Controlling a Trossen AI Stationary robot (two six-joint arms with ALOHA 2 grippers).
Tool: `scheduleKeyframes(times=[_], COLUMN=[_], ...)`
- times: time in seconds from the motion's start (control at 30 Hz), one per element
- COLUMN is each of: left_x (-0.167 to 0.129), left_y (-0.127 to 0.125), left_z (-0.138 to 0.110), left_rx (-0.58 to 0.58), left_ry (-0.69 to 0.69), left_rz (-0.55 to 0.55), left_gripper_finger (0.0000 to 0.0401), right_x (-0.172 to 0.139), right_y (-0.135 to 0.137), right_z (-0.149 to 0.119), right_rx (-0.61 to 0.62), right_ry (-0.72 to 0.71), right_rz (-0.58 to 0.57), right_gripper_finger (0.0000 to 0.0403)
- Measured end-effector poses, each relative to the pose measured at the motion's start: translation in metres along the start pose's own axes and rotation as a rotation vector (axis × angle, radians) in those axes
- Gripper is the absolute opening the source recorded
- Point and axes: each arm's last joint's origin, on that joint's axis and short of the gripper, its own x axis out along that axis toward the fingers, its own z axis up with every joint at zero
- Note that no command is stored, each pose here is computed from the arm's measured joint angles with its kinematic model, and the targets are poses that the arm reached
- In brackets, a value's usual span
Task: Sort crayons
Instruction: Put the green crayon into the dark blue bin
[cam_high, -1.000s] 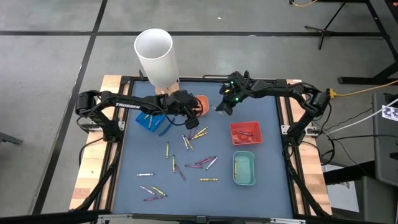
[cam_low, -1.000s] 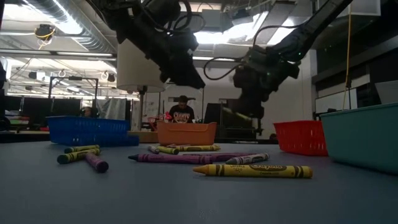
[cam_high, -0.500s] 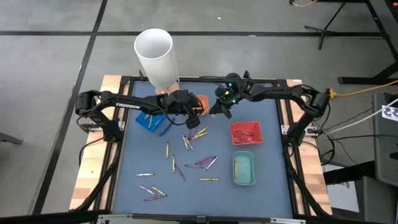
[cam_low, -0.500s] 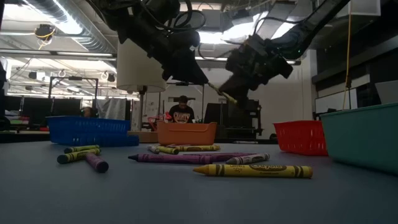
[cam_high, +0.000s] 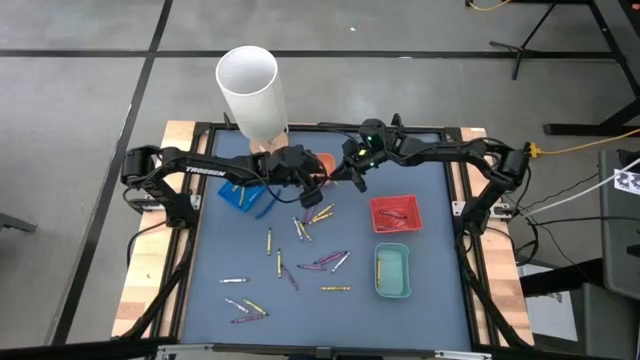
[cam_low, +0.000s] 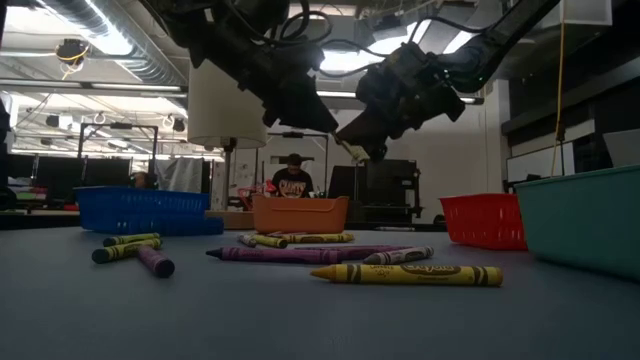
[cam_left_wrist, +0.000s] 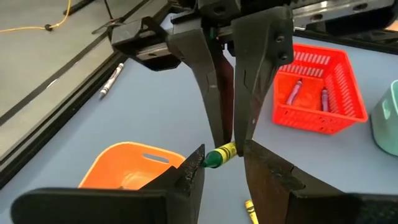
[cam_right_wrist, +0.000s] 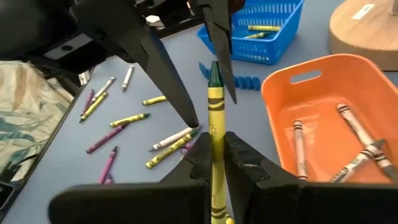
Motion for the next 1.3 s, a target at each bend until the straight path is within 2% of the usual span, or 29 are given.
scheduleKeyframes(times=[0.17, 0.33, 0.5, 0.73, 0.83, 0.93, 1.03, 1.3], left_x=[0.000, 0.000, 0.000, -0.001, -0.001, -0.001, -0.001, -0.002], left_y=[0.001, 0.000, 0.001, 0.006, 0.010, 0.016, 0.019, 0.019], left_z=[-0.001, -0.001, 0.002, 0.008, 0.010, 0.012, 0.014, 0.020], left_rx=[-0.084, -0.161, -0.180, -0.195, -0.224, -0.291, -0.351, -0.368], left_ry=[0.006, 0.002, -0.028, -0.118, -0.150, -0.178, -0.207, -0.262], left_rz=[0.014, 0.022, 0.036, 0.208, 0.280, 0.305, 0.298, 0.256], left_gripper_finger=[0.0096, 0.0096, 0.0096, 0.0096, 0.0096, 0.0096, 0.0096, 0.0096], right_x=[-0.004, -0.013, -0.020, -0.021, -0.021, -0.020, -0.018, -0.013], right_y=[0.000, 0.004, 0.005, 0.001, 0.001, 0.003, 0.005, 0.013], right_z=[0.003, 0.013, 0.019, 0.017, 0.019, 0.022, 0.024, 0.028], right_rx=[-0.057, -0.150, -0.173, -0.157, -0.166, -0.180, -0.196, -0.230], right_ry=[-0.010, -0.044, -0.062, -0.044, -0.062, -0.083, -0.105, -0.141], right_rz=[-0.049, -0.195, -0.353, -0.480, -0.486, -0.482, -0.489, -0.469], right_gripper_finger=[0.0021, 0.0021, 0.0021, 0.0021, 0.0021, 0.0021, 0.0021, 0.0021])
